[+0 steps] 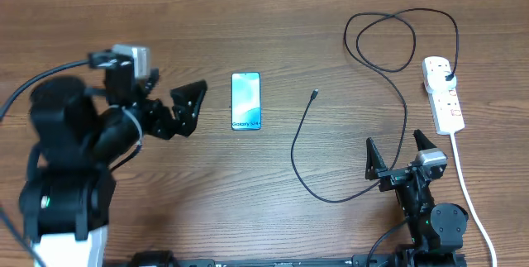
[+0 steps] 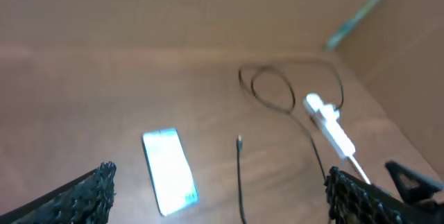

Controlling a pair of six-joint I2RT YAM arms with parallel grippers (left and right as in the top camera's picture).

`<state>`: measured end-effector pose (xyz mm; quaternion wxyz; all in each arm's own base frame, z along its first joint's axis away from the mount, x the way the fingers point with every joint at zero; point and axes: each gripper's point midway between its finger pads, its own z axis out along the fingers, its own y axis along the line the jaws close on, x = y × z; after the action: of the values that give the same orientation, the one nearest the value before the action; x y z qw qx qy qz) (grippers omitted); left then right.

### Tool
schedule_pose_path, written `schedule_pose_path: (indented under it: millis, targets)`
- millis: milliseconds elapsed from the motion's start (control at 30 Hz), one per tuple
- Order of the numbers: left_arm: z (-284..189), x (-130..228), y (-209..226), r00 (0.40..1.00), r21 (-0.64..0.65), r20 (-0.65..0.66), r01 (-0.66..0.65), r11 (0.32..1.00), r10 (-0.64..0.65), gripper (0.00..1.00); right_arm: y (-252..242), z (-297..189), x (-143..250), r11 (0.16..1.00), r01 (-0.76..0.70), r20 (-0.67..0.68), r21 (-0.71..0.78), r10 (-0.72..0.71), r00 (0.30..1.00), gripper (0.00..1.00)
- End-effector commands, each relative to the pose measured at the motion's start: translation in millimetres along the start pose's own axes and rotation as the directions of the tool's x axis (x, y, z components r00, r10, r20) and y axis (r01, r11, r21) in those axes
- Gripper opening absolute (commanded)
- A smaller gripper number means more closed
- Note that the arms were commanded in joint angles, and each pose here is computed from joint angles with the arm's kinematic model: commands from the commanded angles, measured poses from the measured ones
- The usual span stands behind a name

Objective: Plug charger to phone and switch on socket
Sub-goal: 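Move the left gripper forward over the phone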

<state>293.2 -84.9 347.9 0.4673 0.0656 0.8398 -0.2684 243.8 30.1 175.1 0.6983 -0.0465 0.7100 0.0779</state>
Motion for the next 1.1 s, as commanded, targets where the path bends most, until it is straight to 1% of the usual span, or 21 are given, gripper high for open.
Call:
schedule_pose_path:
  millis: [0, 67, 167, 233, 267, 333, 367, 433, 500, 600, 700, 767, 867, 967, 1067]
  targets:
    - [19, 15, 8, 0.992, -0.046, -0.124, 0.024, 0.999, -0.029, 1.00, -3, 0, 2, 1.000, 0.005, 0.003, 0.014, -0.005, 1.000, 1.00]
    - [30, 26, 13, 0.976, -0.099, -0.212, 0.031, 0.995, -0.051, 1.00, -3, 0, 2, 1.000, 0.005, 0.003, 0.014, -0.005, 1.000, 1.00]
    - [42, 31, 16, 0.946, -0.169, -0.318, 0.008, 0.986, -0.062, 1.00, -3, 0, 2, 1.000, 0.005, 0.003, 0.014, -0.005, 1.000, 1.00]
    - [45, 30, 25, 0.924, -0.267, -0.365, 0.013, 0.964, -0.114, 1.00, -3, 0, 2, 1.000, 0.005, 0.003, 0.014, -0.005, 1.000, 1.00]
    - [45, 29, 34, 0.907, -0.352, -0.391, 0.009, 0.936, -0.156, 1.00, -3, 0, 2, 1.000, 0.005, 0.003, 0.014, -0.005, 1.000, 1.00]
    - [45, 26, 47, 0.885, -0.464, -0.414, -0.005, 0.886, -0.212, 1.00, -3, 0, 2, 1.000, 0.005, 0.003, 0.014, -0.005, 1.000, 1.00]
    - [49, 25, 50, 0.875, -0.496, -0.425, -0.009, 0.868, -0.234, 1.00, -3, 0, 2, 1.000, 0.005, 0.003, 0.014, -0.005, 1.000, 1.00]
    - [61, 28, 45, 0.858, -0.467, -0.454, 0.003, 0.884, -0.242, 1.00, -3, 0, 2, 1.000, 0.005, 0.003, 0.014, -0.005, 1.000, 1.00]
    - [79, 39, 30, 0.818, -0.379, -0.508, 0.068, 0.923, -0.269, 1.00, -3, 0, 2, 1.000, 0.005, 0.003, 0.014, -0.005, 1.000, 1.00]
    - [91, 54, 26, 0.766, -0.353, -0.568, 0.103, 0.930, -0.301, 1.00, -3, 0, 2, 1.000, 0.005, 0.003, 0.014, -0.005, 1.000, 1.00]
    - [104, 64, 27, 0.734, -0.341, -0.600, 0.126, 0.932, -0.319, 1.00, -3, 0, 2, 1.000, 0.005, 0.003, 0.014, -0.005, 1.000, 1.00]
    - [112, 73, 28, 0.704, -0.346, -0.626, 0.134, 0.929, -0.335, 1.00, -3, 0, 2, 1.000, 0.005, 0.003, 0.014, -0.005, 1.000, 1.00]
    - [120, 83, 32, 0.682, -0.390, -0.637, 0.119, 0.913, -0.361, 1.00, -3, 0, 2, 1.000, 0.005, 0.003, 0.014, -0.005, 1.000, 1.00]
    - [126, 89, 36, 0.673, -0.450, -0.626, 0.102, 0.887, -0.394, 1.00, -3, 0, 2, 1.000, 0.005, 0.003, 0.014, -0.005, 1.000, 1.00]
    - [133, 88, 34, 0.670, -0.451, -0.631, 0.093, 0.887, -0.391, 1.00, -3, 0, 2, 1.000, 0.005, 0.003, 0.014, -0.005, 1.000, 1.00]
